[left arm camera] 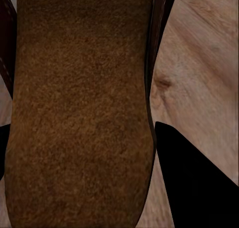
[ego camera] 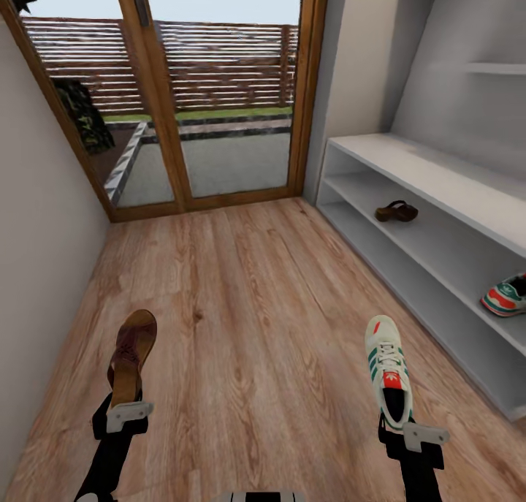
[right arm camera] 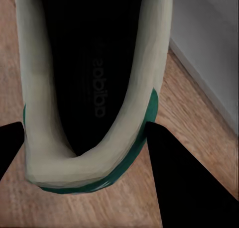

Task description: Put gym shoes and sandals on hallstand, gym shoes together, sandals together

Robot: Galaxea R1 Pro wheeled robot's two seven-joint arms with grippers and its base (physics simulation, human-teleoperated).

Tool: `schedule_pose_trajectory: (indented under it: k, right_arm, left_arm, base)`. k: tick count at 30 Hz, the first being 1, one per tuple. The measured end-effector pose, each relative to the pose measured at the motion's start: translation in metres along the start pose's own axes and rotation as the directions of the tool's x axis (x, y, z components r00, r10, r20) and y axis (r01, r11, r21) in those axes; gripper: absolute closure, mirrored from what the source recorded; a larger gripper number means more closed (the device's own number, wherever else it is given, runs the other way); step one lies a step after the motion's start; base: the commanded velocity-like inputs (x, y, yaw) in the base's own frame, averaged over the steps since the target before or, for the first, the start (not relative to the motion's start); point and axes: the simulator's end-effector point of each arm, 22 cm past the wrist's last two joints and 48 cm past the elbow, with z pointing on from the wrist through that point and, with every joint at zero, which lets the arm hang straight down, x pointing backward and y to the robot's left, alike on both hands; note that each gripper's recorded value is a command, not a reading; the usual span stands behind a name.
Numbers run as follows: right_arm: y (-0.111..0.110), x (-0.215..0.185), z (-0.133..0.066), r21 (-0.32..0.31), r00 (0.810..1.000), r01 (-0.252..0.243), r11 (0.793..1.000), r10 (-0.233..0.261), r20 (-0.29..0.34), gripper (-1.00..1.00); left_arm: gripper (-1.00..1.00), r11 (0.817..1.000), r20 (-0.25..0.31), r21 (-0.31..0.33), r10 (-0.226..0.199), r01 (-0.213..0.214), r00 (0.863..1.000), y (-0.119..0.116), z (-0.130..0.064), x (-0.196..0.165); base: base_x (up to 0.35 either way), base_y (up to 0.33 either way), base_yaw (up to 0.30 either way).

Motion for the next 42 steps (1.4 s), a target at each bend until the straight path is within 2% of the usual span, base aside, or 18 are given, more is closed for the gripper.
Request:
schedule_pose_trajectory:
  k: [18, 32, 42]
  right_arm:
    - [-0.0012, -0.0048, -0.0002, 0.002, 1.0, -0.004, 1.0, 0.004, 0.01, 1.0]
    - [0.0, -0.0068, -0.0005, 0.0, 1.0, -0.005, 1.0, 0.005, 0.014, 1.0]
    - [0.0, -0.0063, -0.0005, 0.0, 1.0, -0.004, 1.0, 0.004, 0.013, 1.0]
  left_arm:
    - [1.0, 1.0, 0.006, -0.001, -0.002, 0.002, 1.0, -0.0001, -0.0002, -0.003]
    - [1.0, 1.0, 0.007, -0.002, -0.002, 0.002, 1.0, 0.0005, -0.0003, -0.0033]
    - [1.0, 1.0, 0.006, -0.002, -0.002, 0.002, 1.0, 0.0006, -0.0004, -0.0031]
  base:
    - [0.0, 0.0, -0.268]
    - [0.0, 0.0, -0.082]
    - [0.0, 0.0, -0.222]
